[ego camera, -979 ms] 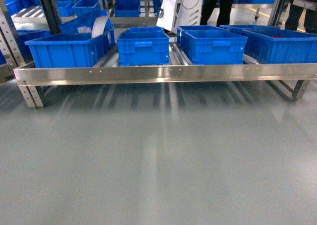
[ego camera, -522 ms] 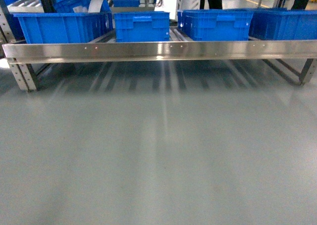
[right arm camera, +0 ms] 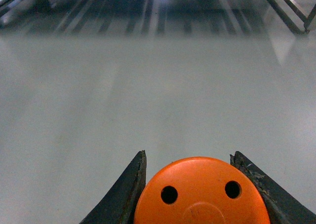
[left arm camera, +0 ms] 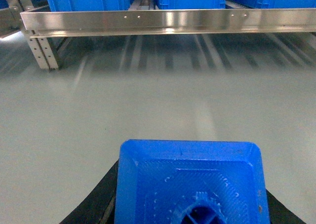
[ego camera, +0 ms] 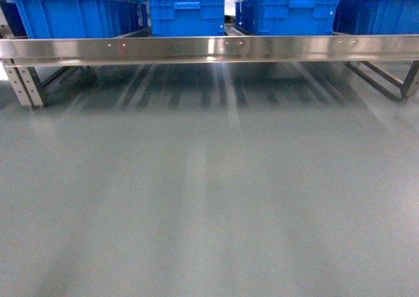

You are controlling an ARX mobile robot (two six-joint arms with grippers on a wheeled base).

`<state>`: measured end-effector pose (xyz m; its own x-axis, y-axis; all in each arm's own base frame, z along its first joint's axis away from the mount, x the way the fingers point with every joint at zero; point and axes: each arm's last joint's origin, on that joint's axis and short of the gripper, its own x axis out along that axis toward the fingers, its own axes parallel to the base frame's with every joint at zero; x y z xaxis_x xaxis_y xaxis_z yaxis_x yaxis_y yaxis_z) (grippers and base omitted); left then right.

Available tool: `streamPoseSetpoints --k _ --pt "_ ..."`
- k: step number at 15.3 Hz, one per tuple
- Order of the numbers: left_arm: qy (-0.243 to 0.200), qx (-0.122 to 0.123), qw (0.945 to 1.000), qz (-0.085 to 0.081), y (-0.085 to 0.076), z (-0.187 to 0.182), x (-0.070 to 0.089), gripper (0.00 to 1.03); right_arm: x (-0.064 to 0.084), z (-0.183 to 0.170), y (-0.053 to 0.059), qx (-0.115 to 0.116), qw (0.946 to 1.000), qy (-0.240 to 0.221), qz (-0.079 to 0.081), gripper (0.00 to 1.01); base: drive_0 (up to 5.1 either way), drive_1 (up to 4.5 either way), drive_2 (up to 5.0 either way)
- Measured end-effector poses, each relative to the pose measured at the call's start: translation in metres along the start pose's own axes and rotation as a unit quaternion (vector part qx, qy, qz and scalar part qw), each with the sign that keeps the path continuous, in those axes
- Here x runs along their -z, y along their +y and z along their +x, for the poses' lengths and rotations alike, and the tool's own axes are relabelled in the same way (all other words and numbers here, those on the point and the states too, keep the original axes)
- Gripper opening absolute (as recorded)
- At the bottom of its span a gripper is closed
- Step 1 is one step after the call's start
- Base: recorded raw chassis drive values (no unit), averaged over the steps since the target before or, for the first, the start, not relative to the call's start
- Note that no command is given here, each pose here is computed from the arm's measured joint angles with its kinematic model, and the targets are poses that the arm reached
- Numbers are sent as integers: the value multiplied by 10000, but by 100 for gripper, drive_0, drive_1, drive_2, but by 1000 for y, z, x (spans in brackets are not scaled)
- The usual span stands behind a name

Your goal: Sort blue parts and orange caps into right shelf containers

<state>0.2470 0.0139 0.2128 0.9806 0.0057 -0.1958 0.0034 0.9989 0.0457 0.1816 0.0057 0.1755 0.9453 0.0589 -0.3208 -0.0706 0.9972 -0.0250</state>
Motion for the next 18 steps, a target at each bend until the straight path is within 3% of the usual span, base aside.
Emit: streamPoseSetpoints --k 13,18 --pt "-2 2 10000 0 0 0 0 44 0 0 0 0 10000 4 0 43 0 0 0" --pt "-8 -29 10000 -4 1 0 0 44 0 0 0 -19 10000 -5 0 43 338 51 -497"
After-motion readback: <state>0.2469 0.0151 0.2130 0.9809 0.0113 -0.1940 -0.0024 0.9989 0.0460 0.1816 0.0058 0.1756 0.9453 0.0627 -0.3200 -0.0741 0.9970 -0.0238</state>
